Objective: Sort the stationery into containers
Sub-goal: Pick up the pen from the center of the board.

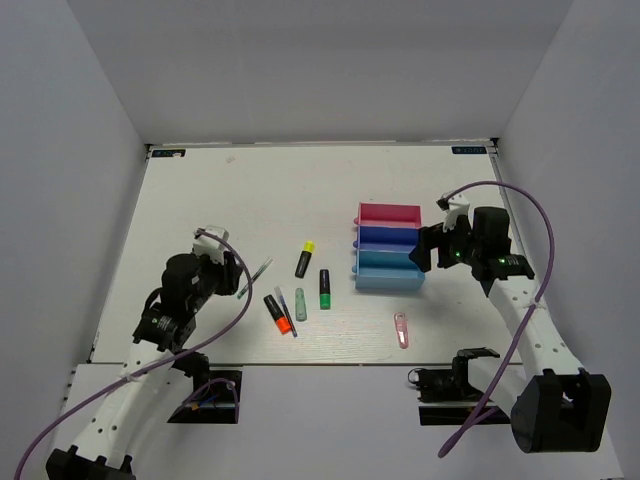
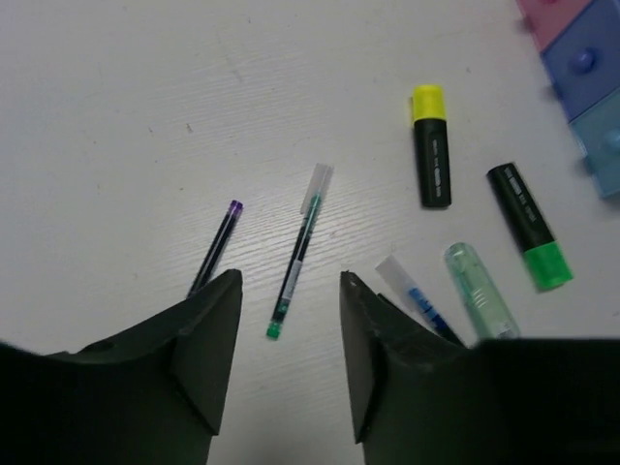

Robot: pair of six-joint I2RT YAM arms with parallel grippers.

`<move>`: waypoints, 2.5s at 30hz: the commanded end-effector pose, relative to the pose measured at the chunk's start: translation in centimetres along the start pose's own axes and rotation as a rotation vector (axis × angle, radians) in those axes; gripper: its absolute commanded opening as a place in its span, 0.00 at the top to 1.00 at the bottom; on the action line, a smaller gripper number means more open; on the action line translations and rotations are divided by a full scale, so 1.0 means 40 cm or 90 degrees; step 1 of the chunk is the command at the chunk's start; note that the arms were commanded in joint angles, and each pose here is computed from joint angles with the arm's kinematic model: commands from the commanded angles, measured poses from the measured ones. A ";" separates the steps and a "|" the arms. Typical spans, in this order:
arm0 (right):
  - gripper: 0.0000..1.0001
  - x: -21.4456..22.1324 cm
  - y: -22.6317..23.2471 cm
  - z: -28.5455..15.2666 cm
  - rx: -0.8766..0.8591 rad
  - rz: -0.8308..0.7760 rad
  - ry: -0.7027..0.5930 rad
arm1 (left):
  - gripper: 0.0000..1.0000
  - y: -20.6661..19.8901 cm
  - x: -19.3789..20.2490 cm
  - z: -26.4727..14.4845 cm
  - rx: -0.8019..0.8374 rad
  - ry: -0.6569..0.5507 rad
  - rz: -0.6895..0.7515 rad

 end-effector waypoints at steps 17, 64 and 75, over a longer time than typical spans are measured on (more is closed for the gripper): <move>0.24 -0.002 0.058 -0.037 -0.115 -0.111 0.027 | 0.23 0.023 0.041 0.137 -0.031 0.317 0.028; 0.10 -0.006 0.078 -0.065 -0.128 -0.136 -0.002 | 0.99 0.078 -0.022 0.284 -0.009 0.362 0.045; 1.00 0.030 0.103 -0.048 -0.223 -0.236 -0.011 | 0.99 -0.406 -0.427 0.387 0.352 0.073 0.207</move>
Point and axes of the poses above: each gripper's point midway between its finger pads, its own z axis out along the fingers, its own y axis along the line the jaws close on, x = y × z, the point moved 5 cm from there along -z, back along the fingers
